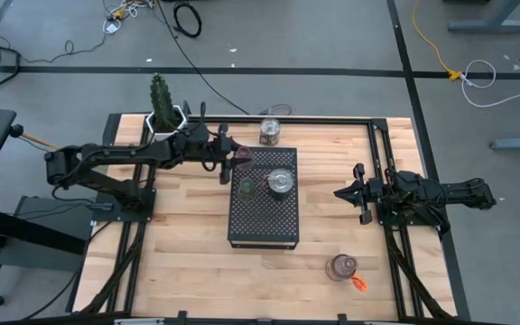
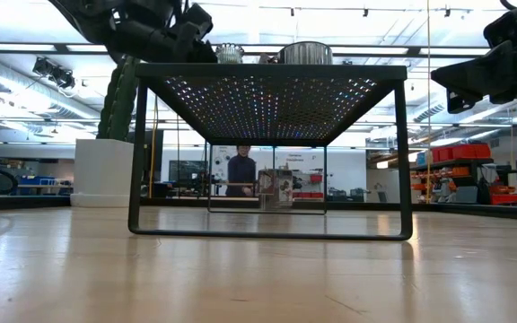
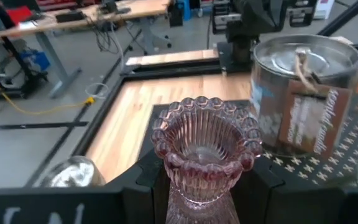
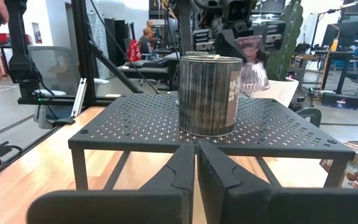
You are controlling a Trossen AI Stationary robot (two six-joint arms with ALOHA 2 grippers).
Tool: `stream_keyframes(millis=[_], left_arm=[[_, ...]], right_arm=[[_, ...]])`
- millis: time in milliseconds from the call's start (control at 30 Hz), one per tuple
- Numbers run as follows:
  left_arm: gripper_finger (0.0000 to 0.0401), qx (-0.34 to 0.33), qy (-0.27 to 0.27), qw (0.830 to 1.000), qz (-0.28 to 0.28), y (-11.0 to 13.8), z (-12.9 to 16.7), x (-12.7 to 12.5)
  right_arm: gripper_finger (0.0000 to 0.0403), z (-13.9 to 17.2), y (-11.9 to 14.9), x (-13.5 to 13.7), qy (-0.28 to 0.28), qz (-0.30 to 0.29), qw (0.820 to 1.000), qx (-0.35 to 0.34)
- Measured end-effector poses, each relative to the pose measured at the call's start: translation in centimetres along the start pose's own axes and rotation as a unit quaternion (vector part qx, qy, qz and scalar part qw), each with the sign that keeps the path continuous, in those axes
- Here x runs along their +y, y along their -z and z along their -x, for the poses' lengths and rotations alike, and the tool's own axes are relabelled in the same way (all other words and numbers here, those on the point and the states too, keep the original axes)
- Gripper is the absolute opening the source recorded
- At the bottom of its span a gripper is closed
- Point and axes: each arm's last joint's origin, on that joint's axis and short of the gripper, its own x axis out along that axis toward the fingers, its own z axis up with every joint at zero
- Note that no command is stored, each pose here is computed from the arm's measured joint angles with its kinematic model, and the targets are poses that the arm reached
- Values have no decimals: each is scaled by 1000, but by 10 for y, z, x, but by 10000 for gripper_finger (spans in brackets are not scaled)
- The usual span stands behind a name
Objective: Pick & Place candle stick holders
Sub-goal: Put the top pink candle vase on the shelf
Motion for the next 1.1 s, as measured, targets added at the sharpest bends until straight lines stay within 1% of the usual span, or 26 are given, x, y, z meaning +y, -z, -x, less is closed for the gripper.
stream_keyframes(millis=[67,133,500,900,1100], left_arm=[[132,-5,4,1000,3,1,-5,0],[132,6,7,1000,13,5,-7,-1],[132,25,10,999,19,15,-17,-1],[134,29,10,999,43,16,-17,-1],[134,29,11,998,46,16,-17,-1]], right_arm=[[23,0,0,0,0,0,1000,0],[23,0,0,0,0,0,1000,0],[23,0,0,0,0,0,1000,0],[23,0,0,0,0,0,1000,0],[23,0,0,0,0,0,1000,0]])
